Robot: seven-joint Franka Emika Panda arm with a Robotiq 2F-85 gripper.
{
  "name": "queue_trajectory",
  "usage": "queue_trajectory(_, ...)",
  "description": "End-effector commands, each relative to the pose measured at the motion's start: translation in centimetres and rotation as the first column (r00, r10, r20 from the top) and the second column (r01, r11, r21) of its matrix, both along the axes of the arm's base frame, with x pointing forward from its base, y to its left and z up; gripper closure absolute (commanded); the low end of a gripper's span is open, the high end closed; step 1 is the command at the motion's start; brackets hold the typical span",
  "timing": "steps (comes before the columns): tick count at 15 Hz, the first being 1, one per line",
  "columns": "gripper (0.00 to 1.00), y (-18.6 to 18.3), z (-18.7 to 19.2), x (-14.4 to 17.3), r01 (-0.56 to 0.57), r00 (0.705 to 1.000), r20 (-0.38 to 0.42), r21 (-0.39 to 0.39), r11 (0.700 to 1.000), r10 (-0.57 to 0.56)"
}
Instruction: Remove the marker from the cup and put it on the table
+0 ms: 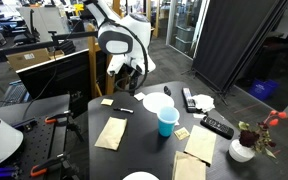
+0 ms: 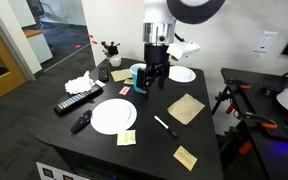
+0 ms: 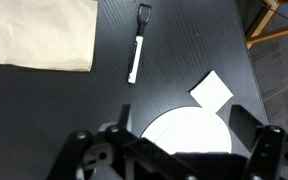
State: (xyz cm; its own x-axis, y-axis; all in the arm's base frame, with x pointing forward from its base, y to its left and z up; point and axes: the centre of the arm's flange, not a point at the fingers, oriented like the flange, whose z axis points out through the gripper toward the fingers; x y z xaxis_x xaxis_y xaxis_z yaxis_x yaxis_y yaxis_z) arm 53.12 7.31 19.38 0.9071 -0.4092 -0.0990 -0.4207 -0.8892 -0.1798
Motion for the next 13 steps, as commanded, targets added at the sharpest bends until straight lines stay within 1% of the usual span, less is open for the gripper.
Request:
queue_trajectory(1,0.0,-0.1,4.9,-1.7,0.016,0.998,0.054,-0.085,0.996,-0.011)
queue_trajectory(4,0.0,-0.2,7.8,-2.2,0.016,0.994,0.105,-0.119,0.993,-0.004)
queue_trajectory(7,0.0,-0.3,10.0,-2.6,0.011,0.99,0.141,-0.136,0.991,0.008)
queue_trajectory(9,0.0,-0.4,10.7,-2.8,0.007,0.988,0.157,-0.138,0.99,0.015)
queue_trajectory(10,0.0,-0.2,9.4,-1.3,-0.009,0.989,0.143,-0.125,0.992,0.027)
queue_trajectory(13,0.0,-0.3,10.1,-1.7,-0.009,0.988,0.152,-0.125,0.992,0.028)
